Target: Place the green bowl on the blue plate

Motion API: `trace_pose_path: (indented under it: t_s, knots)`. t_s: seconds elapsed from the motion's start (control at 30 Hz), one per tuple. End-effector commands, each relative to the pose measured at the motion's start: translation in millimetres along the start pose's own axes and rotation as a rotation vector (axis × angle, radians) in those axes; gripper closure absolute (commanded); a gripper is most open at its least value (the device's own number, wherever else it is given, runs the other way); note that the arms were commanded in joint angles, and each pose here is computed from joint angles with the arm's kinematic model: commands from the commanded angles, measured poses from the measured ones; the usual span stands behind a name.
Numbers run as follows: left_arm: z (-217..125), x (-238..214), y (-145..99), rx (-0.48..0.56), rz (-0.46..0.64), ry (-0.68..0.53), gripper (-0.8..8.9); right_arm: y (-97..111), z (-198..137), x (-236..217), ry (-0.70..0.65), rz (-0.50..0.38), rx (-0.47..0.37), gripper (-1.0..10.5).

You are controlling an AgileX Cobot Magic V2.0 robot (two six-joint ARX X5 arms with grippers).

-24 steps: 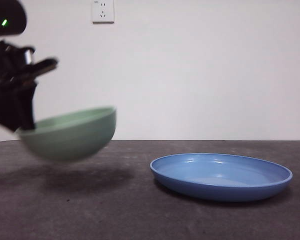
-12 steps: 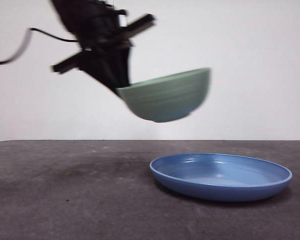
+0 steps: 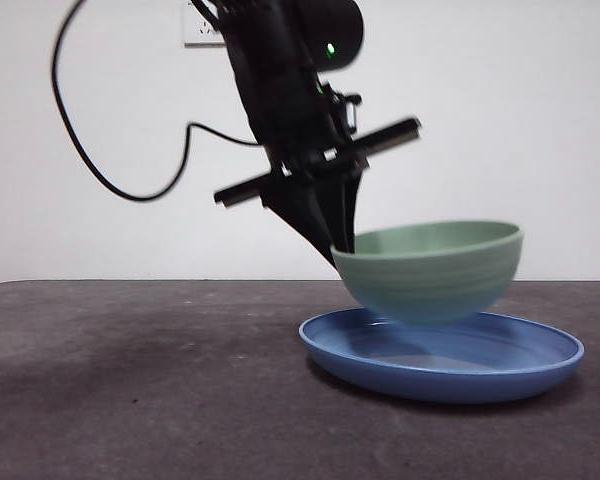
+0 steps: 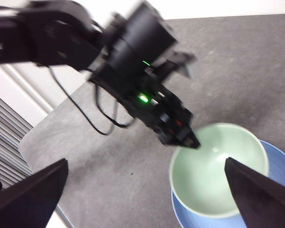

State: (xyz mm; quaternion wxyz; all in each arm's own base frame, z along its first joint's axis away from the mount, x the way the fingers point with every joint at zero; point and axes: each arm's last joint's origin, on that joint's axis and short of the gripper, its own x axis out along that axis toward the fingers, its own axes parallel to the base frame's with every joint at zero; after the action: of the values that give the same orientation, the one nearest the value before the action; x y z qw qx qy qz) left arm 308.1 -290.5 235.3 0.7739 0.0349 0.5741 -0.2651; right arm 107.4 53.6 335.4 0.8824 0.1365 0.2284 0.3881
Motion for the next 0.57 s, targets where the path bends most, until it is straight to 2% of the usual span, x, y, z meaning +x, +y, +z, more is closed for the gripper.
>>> trace_pose_path:
  t_s: [0.03,0.4,0.57]
  knots:
    - [7,9,-5,0.021,-0.003,-0.004,8.04,2,3,0,-0.01,0.012,0.0,3.9]
    - [7,26,-8,0.029,0.003,0.004,8.01,2,3,0,-0.01,0.012,0.0,3.9]
    - [7,26,-7,0.027,0.004,0.007,7.13,2,3,0,-0.01,0.012,0.0,3.9]
